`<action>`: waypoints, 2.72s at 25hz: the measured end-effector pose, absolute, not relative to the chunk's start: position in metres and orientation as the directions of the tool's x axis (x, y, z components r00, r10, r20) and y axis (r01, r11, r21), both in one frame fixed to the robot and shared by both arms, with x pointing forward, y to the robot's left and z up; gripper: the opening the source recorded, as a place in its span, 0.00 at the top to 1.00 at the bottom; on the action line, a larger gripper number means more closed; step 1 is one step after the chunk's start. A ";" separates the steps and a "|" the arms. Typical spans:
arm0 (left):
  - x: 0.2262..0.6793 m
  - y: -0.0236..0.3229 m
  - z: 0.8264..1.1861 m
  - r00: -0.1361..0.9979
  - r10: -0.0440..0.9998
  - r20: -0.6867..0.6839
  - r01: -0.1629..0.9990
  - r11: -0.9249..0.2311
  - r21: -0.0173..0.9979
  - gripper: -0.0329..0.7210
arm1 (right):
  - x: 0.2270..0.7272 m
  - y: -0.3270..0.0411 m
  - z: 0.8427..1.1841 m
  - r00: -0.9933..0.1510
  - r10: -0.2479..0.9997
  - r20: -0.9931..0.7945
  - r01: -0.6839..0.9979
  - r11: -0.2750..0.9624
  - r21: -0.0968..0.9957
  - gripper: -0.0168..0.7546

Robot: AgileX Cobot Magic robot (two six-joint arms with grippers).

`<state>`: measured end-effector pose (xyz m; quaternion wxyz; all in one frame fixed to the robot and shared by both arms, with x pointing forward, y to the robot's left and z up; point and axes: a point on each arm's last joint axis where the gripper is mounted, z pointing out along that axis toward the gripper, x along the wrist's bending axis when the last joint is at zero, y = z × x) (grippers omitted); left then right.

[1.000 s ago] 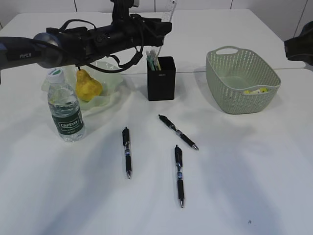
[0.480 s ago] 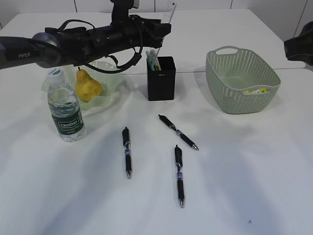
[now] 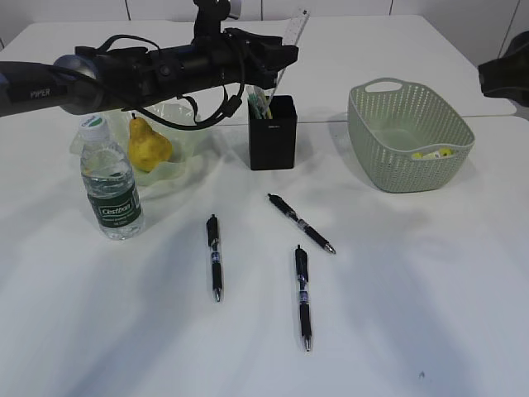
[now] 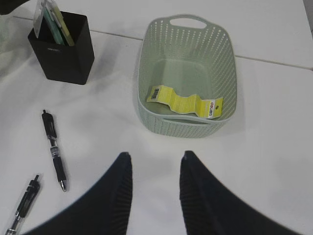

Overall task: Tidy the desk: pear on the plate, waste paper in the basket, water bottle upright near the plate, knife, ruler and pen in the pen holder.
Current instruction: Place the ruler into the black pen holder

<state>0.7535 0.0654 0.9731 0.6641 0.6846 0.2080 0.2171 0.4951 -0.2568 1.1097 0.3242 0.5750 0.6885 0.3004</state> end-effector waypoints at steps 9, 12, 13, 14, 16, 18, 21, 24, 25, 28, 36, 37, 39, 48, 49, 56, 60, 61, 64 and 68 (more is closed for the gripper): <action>0.751 0.065 0.975 0.844 0.536 0.022 -0.015 -0.018 1.000 0.63 | 0.495 -0.257 1.110 -0.129 0.986 -0.100 0.592 0.158 0.790 0.62; 0.751 0.065 0.975 0.843 0.538 0.018 -0.013 -0.013 1.000 0.63 | 0.495 -0.257 1.110 -0.129 0.987 -0.099 0.593 0.157 0.790 0.62; 0.751 0.065 0.975 0.843 0.538 0.018 -0.013 -0.013 1.000 0.63 | 0.495 -0.257 1.110 -0.129 0.987 -0.099 0.593 0.157 0.790 0.62; 0.751 0.065 0.975 0.842 0.538 0.017 -0.013 -0.012 1.000 0.63 | 0.495 -0.256 1.110 -0.129 0.987 -0.097 0.593 0.155 0.790 0.62; 0.752 0.065 0.973 0.839 0.543 0.002 -0.006 0.005 1.000 0.63 | 0.495 -0.256 1.110 -0.129 0.987 -0.097 0.593 0.155 0.790 0.62; 0.753 0.065 0.969 0.833 0.553 -0.021 0.006 0.028 1.000 0.63 | 0.495 -0.256 1.110 -0.129 0.987 -0.095 0.593 0.154 0.790 0.62; 0.756 0.066 0.960 0.823 0.566 -0.045 0.019 0.052 0.998 0.63 | 0.495 -0.256 1.110 -0.129 0.987 -0.095 0.593 0.154 0.790 0.62; 0.757 0.066 0.958 0.818 0.572 -0.059 0.026 0.065 0.998 0.63 | 0.495 -0.256 1.110 -0.129 0.987 -0.095 0.593 0.154 0.790 0.62; 0.757 0.066 0.958 0.817 0.573 -0.059 0.025 0.066 0.997 0.63 | 0.495 -0.256 1.110 -0.129 0.987 -0.095 0.592 0.153 0.791 0.62; 0.757 0.067 0.958 0.814 0.578 -0.057 0.020 0.071 0.997 0.63 | 0.495 -0.256 1.110 -0.129 0.987 -0.093 0.592 0.152 0.791 0.62; 0.759 0.068 0.960 0.802 0.594 -0.061 0.006 0.094 0.996 0.63 | 0.496 -0.256 1.111 -0.130 0.987 -0.092 0.587 0.151 0.795 0.62; 0.759 0.068 0.960 0.802 0.594 -0.063 0.007 0.095 0.995 0.63 | 0.496 -0.256 1.111 -0.130 0.987 -0.092 0.587 0.151 0.795 0.62; 0.760 0.068 0.957 0.801 0.595 -0.070 0.012 0.100 0.995 0.63 | 0.496 -0.256 1.111 -0.130 0.987 -0.092 0.587 0.151 0.795 0.62; 0.761 0.068 0.950 0.795 0.600 -0.086 0.028 0.106 0.994 0.63 | 0.496 -0.256 1.111 -0.130 0.987 -0.092 0.584 0.151 0.798 0.62; 0.761 0.069 0.950 0.793 0.602 -0.092 0.030 0.111 0.993 0.63 | 0.496 -0.256 1.111 -0.130 0.987 -0.092 0.584 0.151 0.798 0.62; 0.762 0.069 0.947 0.788 0.607 -0.103 0.036 0.121 0.992 0.63 | 0.496 -0.256 1.111 -0.131 0.987 -0.091 0.580 0.151 0.800 0.62; 0.762 0.069 0.947 0.788 0.607 -0.103 0.037 0.121 0.992 0.63 | 0.496 -0.256 1.112 -0.132 0.987 -0.090 0.576 0.150 0.804 0.62; 0.762 0.069 0.946 0.788 0.607 -0.104 0.038 0.120 0.992 0.63 | 0.496 -0.256 1.112 -0.132 0.987 -0.090 0.576 0.150 0.804 0.62; 0.762 0.069 0.946 0.788 0.607 -0.104 0.038 0.120 0.992 0.63 | 0.497 -0.256 1.112 -0.132 0.987 -0.090 0.574 0.150 0.805 0.62; 0.762 0.069 0.946 0.788 0.607 -0.104 0.038 0.120 0.992 0.63 | 0.497 -0.255 1.112 -0.133 0.987 -0.090 0.569 0.150 0.809 0.62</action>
